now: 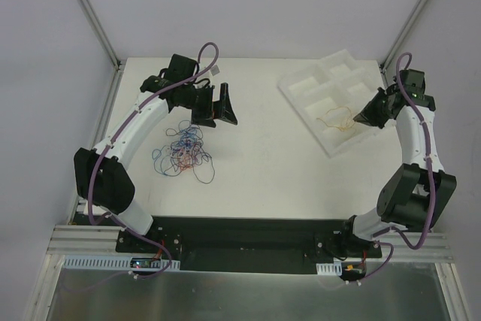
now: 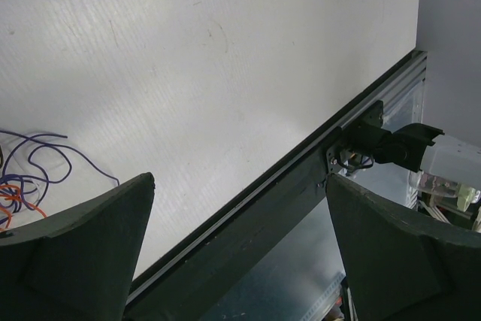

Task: Untangle the cables

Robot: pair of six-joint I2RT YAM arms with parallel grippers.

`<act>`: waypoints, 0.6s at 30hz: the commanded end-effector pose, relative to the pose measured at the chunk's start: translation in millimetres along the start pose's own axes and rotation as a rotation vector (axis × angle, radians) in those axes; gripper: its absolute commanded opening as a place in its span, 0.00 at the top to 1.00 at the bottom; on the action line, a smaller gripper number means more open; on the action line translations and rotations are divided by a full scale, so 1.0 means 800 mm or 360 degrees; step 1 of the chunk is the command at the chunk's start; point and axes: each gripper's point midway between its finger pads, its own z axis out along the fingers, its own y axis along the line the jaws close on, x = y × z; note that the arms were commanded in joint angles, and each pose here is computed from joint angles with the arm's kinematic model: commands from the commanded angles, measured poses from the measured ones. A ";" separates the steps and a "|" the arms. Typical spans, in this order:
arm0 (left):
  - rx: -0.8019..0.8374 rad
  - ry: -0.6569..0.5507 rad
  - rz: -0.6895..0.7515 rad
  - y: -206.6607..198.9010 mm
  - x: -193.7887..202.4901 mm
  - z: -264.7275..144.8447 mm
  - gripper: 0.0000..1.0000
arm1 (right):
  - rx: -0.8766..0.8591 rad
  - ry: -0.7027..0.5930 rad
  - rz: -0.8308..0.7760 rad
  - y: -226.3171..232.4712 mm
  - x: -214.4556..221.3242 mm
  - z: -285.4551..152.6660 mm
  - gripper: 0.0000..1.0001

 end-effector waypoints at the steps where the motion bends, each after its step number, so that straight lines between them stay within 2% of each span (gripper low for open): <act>1: 0.0011 -0.0015 0.0010 -0.008 0.004 -0.011 0.04 | 0.0208 -0.0074 -0.0076 -0.031 -0.021 0.007 1.00; 5: 0.0013 -0.0019 0.0006 -0.009 0.008 -0.014 0.04 | 0.0347 -0.0066 -0.0124 -0.048 -0.029 -0.001 1.00; 8: -0.0002 -0.0034 0.0011 -0.009 0.010 -0.019 0.04 | 0.0122 -0.0134 -0.0185 -0.010 -0.038 -0.017 0.99; 11: 0.0008 -0.0032 0.0005 -0.011 0.009 -0.020 0.04 | 0.0033 -0.0193 -0.0166 0.013 -0.046 -0.040 1.00; 18: 0.0023 -0.0033 -0.0029 -0.018 0.009 -0.021 0.05 | 0.0244 -0.0386 -0.0255 -0.004 -0.059 -0.101 1.00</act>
